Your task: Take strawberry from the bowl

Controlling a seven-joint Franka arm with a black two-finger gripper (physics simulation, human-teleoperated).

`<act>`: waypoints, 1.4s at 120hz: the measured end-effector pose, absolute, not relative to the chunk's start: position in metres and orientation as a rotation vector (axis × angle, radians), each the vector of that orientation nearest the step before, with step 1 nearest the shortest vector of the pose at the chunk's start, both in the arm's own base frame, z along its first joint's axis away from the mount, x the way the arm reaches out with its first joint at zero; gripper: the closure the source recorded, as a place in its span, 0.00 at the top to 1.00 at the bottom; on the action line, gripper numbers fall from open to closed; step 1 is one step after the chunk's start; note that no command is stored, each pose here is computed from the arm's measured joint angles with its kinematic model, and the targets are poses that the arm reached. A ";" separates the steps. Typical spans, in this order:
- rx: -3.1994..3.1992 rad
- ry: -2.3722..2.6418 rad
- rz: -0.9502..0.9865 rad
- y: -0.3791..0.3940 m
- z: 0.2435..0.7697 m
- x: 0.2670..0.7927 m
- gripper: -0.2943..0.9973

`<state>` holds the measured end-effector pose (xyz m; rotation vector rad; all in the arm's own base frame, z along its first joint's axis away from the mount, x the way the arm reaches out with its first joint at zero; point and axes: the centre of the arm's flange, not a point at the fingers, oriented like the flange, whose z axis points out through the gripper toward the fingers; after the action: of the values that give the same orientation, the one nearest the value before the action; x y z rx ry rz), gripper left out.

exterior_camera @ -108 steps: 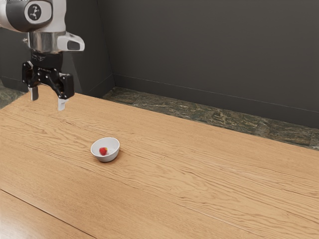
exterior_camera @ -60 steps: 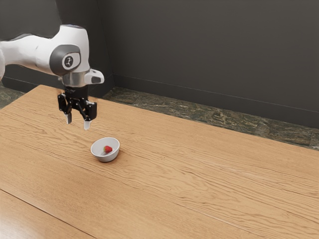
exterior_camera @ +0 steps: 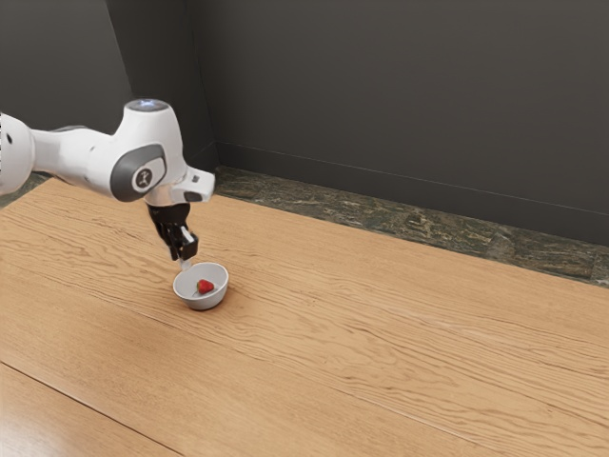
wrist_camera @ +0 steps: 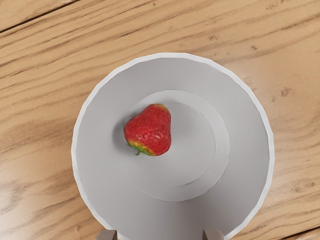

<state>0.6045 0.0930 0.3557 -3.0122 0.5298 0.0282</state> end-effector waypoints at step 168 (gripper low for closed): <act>-2.923 1.026 -0.034 0.108 0.273 0.622 0.45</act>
<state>0.6220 0.1078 0.2730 -2.9233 1.0259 -0.0342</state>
